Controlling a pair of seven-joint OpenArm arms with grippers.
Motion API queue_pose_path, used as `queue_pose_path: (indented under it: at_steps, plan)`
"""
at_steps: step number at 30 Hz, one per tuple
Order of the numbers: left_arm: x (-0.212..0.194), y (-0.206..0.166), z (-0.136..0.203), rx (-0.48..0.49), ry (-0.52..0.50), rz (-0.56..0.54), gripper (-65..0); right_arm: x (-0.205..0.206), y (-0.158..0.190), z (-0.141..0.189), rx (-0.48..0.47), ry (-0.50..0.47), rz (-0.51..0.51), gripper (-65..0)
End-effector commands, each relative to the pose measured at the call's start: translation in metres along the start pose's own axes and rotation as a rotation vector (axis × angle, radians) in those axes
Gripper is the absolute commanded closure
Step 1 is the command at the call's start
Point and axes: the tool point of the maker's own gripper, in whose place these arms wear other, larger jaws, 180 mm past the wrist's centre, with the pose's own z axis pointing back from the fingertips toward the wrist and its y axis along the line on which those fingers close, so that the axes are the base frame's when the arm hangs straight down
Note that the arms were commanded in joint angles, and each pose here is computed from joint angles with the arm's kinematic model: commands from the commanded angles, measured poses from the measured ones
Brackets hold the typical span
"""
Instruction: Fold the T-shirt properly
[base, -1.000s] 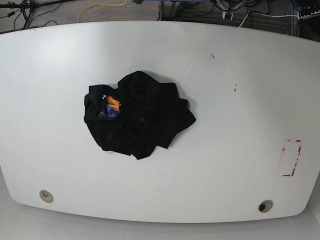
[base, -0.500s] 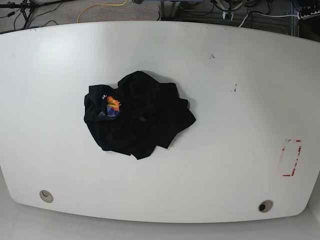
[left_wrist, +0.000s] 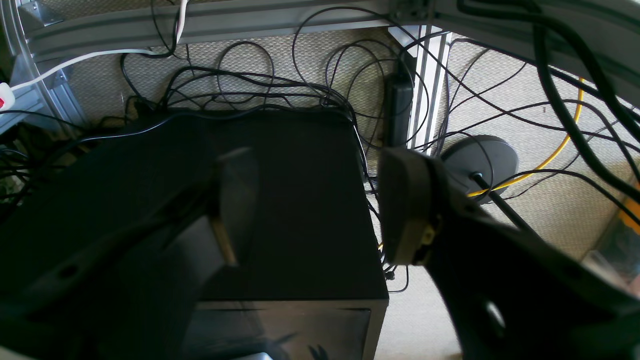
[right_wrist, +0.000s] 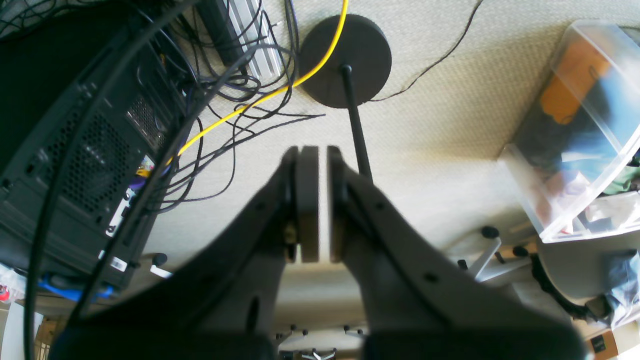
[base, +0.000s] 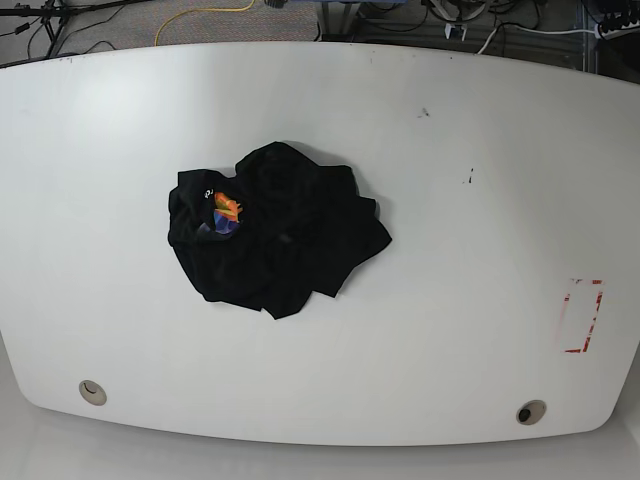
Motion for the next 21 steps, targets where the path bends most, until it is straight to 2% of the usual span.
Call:
queue_pose_path:
  at_steps: [1, 21]
  plan:
    - [-0.0020, 0.0031, 0.0008, 0.004, -0.003, -0.004, -35.4, -0.0112, -0.0019, 0.0000, -0.006, 0.021, 0.001, -1.9]
    - [-0.0023, 0.0012, 0.0010, -0.003, -0.006, -0.004, -35.5, -0.0158, -0.0041, 0.0001, -0.007, 0.019, 0.002, -2.2]
